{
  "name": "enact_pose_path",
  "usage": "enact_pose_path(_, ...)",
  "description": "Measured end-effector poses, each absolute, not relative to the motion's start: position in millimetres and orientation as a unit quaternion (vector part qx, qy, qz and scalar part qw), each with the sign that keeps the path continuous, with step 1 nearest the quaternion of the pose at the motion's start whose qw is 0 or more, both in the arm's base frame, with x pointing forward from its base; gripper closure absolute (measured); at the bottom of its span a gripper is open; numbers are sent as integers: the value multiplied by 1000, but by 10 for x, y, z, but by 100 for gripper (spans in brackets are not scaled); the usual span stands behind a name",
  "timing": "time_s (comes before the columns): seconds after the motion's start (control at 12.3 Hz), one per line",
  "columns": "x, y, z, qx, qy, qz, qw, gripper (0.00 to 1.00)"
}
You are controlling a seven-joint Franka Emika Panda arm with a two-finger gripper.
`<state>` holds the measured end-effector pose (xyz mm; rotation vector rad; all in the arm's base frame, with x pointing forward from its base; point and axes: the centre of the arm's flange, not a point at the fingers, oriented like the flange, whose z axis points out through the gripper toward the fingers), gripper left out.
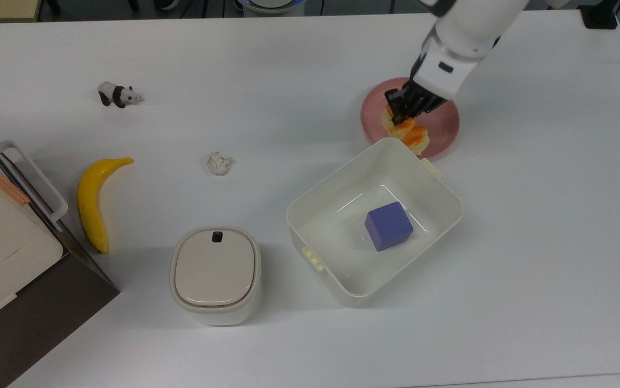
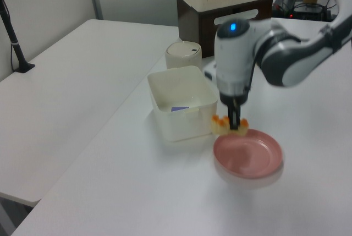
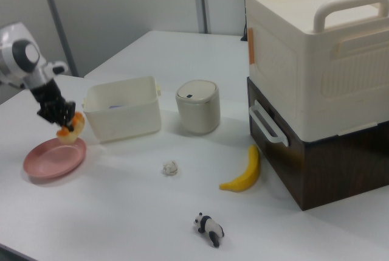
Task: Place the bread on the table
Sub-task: 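Lift the bread roll off the plate and carry it beside the basket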
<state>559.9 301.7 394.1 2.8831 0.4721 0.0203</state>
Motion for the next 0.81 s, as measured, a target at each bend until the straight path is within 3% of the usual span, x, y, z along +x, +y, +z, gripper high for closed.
enact_pose_path(0.33, 5423, 2611, 5082, 979, 184, -17, 83, 90)
enact_pose_path(0.65, 5563, 2065, 5285, 985, 150, -11, 81, 90)
enact_pose_path(0.81, 5794, 1433, 5266, 993, 105, -12, 51, 90)
